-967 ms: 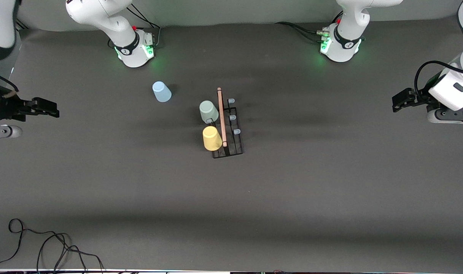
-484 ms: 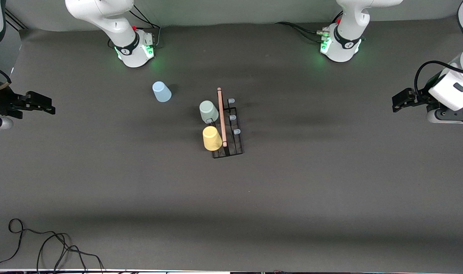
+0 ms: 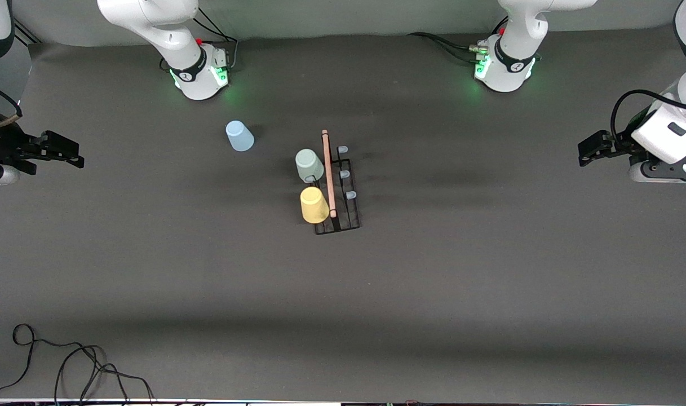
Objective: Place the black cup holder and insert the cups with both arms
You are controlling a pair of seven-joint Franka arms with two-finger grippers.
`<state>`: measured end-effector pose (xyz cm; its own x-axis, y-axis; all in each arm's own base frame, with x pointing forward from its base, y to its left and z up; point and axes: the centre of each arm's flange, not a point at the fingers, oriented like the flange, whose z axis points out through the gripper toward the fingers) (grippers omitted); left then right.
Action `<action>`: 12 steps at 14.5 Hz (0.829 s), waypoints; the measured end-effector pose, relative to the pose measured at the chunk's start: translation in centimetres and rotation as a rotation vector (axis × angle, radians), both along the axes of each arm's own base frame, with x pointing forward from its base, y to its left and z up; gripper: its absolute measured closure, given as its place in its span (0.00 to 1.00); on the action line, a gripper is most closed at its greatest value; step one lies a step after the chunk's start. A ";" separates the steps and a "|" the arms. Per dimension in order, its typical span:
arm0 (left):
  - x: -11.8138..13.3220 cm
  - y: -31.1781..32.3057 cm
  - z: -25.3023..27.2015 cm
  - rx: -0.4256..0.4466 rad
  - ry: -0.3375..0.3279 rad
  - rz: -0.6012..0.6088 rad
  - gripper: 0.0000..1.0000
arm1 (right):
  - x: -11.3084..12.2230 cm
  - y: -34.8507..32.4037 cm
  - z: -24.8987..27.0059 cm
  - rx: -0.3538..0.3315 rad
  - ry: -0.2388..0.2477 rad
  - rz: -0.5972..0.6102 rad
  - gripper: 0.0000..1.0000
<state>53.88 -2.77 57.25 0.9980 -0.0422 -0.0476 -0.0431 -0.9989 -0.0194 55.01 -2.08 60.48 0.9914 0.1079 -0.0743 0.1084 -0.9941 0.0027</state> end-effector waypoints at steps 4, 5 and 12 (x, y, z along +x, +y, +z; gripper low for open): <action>0.0 -0.1 0.1 0.000 -0.001 0.000 0.00 | 0.0 0.0 -0.2 0.000 0.003 -0.001 0.00; 0.0 -0.1 0.1 0.000 -0.001 -0.001 0.00 | 0.0 0.0 -0.2 0.000 0.003 -0.001 0.00; 0.0 -0.2 0.1 0.000 -0.003 -0.001 0.00 | -0.1 -0.2 -0.3 0.000 0.005 -0.010 0.00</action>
